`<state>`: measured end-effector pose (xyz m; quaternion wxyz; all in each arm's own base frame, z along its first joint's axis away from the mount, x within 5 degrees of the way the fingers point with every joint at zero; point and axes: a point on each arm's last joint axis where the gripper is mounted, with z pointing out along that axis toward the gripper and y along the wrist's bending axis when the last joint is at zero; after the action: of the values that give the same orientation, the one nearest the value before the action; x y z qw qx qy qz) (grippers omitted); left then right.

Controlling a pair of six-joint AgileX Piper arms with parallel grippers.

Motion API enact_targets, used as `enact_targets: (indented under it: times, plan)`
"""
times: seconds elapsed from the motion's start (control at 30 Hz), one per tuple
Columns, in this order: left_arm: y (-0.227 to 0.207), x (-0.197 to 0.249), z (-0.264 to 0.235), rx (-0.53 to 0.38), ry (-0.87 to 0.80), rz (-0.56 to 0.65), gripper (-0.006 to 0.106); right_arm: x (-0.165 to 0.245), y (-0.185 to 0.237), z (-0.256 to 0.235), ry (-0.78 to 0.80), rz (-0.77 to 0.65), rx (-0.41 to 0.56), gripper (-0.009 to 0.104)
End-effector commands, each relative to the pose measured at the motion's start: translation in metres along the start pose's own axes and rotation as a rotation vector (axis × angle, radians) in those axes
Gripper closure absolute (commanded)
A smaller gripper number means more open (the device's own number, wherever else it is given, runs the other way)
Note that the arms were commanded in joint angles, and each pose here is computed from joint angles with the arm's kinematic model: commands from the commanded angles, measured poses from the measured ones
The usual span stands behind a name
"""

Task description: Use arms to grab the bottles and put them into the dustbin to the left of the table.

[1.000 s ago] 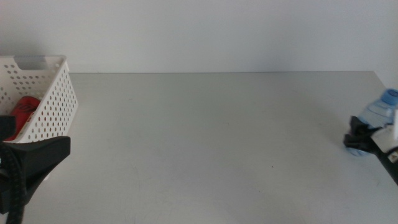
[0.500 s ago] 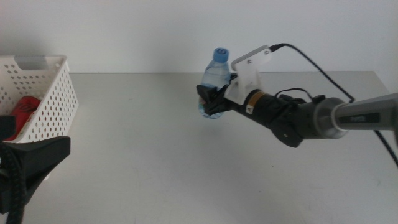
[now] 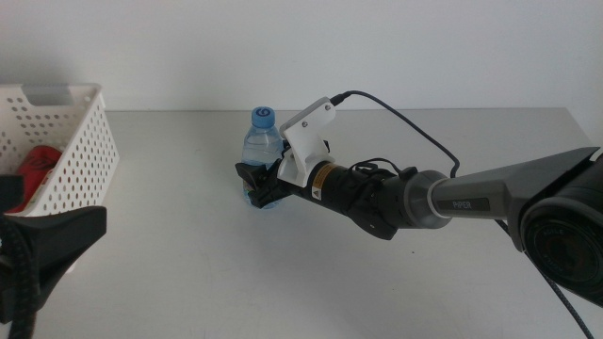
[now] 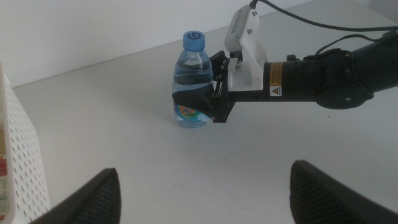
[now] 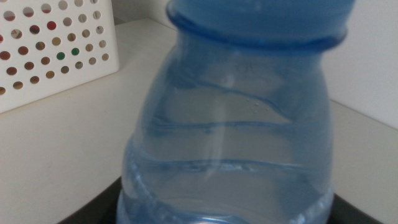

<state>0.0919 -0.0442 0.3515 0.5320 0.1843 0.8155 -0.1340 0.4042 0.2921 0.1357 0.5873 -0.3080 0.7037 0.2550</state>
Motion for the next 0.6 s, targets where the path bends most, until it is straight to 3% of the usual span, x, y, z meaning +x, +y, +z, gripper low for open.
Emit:
enact_targets:
  times: [0.0,0.13,0.2,0.43,0.57]
  plan:
    - [0.000,-0.014,-0.005,-0.001,-0.097,-0.016,0.008,-0.048,0.006,-0.004,-0.169,-0.014,-0.022,0.095]
    - [0.000,-0.014,-0.005,-0.001,-0.097,-0.016,0.008,-0.048,0.010,-0.003,-0.164,-0.011,-0.023,0.084]
    - [0.000,-0.014,-0.005,-0.001,-0.097,-0.016,0.008,-0.049,0.013,-0.003,-0.177,-0.016,-0.031,0.073]
    - [0.000,-0.014,-0.005,-0.001,-0.097,-0.016,0.008,-0.052,0.019,-0.003,-0.186,0.022,-0.049,0.021]
    - [0.000,-0.014,-0.005,-0.001,-0.097,-0.016,0.008,-0.068,0.019,-0.010,-0.161,0.051,-0.039,0.009]
